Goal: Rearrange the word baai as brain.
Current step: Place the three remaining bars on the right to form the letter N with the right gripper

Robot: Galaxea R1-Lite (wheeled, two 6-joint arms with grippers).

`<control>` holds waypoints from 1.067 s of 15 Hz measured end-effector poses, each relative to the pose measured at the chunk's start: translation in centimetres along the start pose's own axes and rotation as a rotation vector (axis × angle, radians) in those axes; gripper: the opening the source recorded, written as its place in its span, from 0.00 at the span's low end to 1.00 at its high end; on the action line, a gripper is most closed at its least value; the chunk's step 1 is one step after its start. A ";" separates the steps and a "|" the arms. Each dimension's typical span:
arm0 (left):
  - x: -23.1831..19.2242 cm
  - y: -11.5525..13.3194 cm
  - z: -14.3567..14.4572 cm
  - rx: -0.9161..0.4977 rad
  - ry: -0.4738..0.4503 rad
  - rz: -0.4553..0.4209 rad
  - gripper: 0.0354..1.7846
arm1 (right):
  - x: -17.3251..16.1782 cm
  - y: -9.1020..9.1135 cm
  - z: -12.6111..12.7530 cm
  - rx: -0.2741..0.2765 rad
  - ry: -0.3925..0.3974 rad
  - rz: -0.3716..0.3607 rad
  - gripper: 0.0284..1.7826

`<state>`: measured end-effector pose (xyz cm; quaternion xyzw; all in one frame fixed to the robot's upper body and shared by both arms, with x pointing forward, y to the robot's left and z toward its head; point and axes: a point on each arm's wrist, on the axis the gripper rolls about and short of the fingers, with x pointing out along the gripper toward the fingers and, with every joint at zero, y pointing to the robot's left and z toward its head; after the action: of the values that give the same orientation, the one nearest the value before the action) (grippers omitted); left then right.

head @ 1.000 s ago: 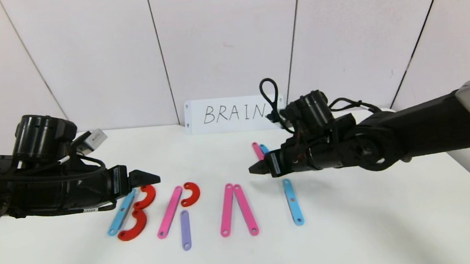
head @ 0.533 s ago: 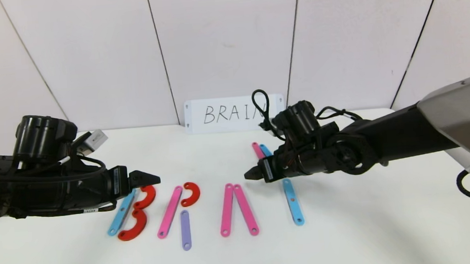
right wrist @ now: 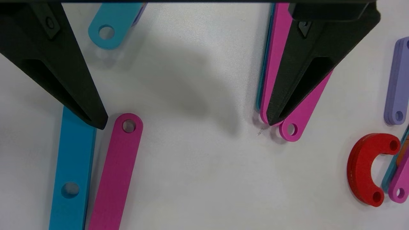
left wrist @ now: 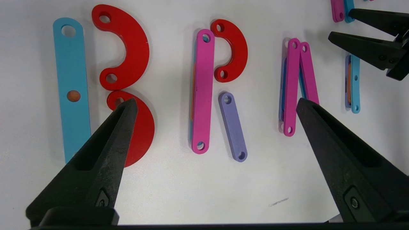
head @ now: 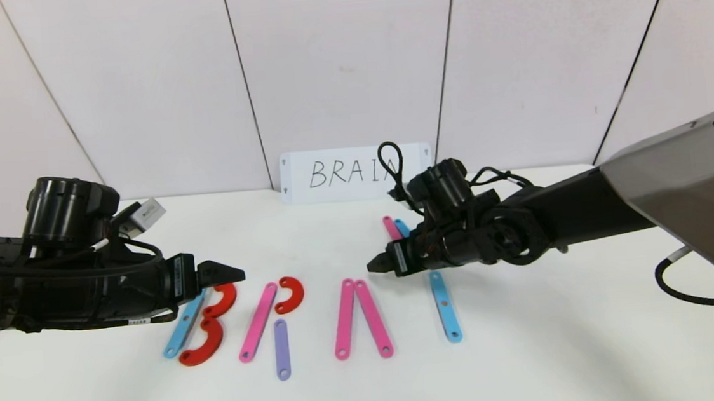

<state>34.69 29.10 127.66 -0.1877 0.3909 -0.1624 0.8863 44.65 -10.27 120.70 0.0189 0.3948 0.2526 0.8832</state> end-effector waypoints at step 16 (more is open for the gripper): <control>-0.1 0.0 -0.1 0.000 0.002 -0.001 0.97 | 3.0 -0.9 1.0 -0.011 -0.055 -0.138 0.98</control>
<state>34.58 29.12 127.63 -0.1878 0.3917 -0.1630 0.8859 47.44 -9.49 119.08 -0.0065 0.3695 0.1927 0.9090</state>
